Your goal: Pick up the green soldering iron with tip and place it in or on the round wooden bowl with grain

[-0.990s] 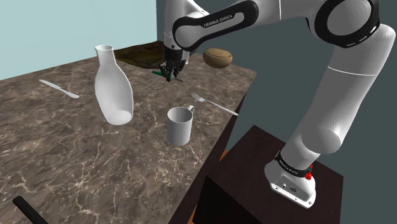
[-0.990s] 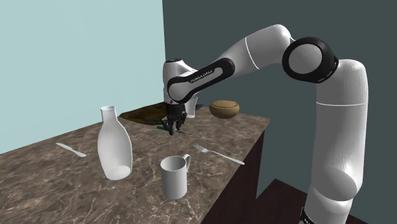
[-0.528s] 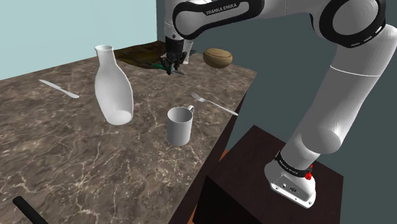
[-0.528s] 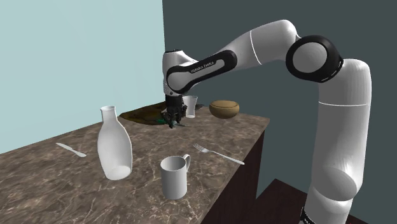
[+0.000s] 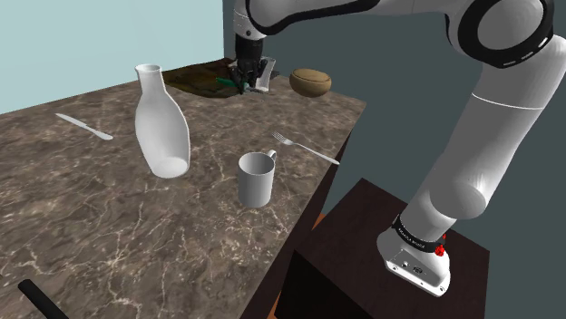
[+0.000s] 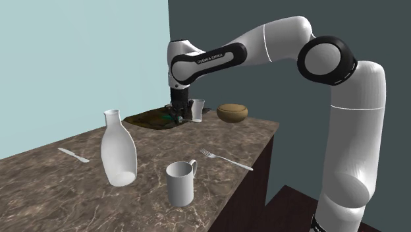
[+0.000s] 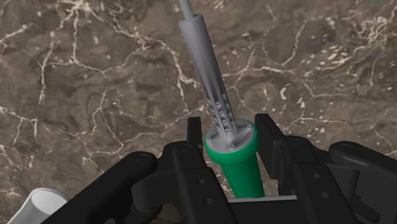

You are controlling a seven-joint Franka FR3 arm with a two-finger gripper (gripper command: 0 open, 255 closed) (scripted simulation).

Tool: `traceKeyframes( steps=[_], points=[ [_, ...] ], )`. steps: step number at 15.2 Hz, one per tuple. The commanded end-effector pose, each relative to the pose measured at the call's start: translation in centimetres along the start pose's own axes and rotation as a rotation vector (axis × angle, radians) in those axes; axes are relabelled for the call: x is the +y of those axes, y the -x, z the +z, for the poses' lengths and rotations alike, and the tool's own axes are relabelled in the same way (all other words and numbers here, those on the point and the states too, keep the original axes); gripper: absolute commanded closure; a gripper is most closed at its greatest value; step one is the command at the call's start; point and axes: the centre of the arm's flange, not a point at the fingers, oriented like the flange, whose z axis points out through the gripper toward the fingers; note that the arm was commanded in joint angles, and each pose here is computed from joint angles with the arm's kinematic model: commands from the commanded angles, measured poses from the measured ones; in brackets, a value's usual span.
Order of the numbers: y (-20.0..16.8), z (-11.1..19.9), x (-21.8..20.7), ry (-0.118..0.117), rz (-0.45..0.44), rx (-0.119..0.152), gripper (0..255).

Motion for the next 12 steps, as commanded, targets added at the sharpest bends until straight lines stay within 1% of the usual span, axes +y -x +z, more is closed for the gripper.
traceKeyframes(
  steps=[1,8,12],
  points=[
    [-0.2,-1.1,0.0,0.000,0.000,0.000,255],
    [-0.7,-4.6,0.3,0.000,0.000,0.000,255],
    [-1.5,-4.0,5.5,0.000,0.000,0.000,255]
  ],
)
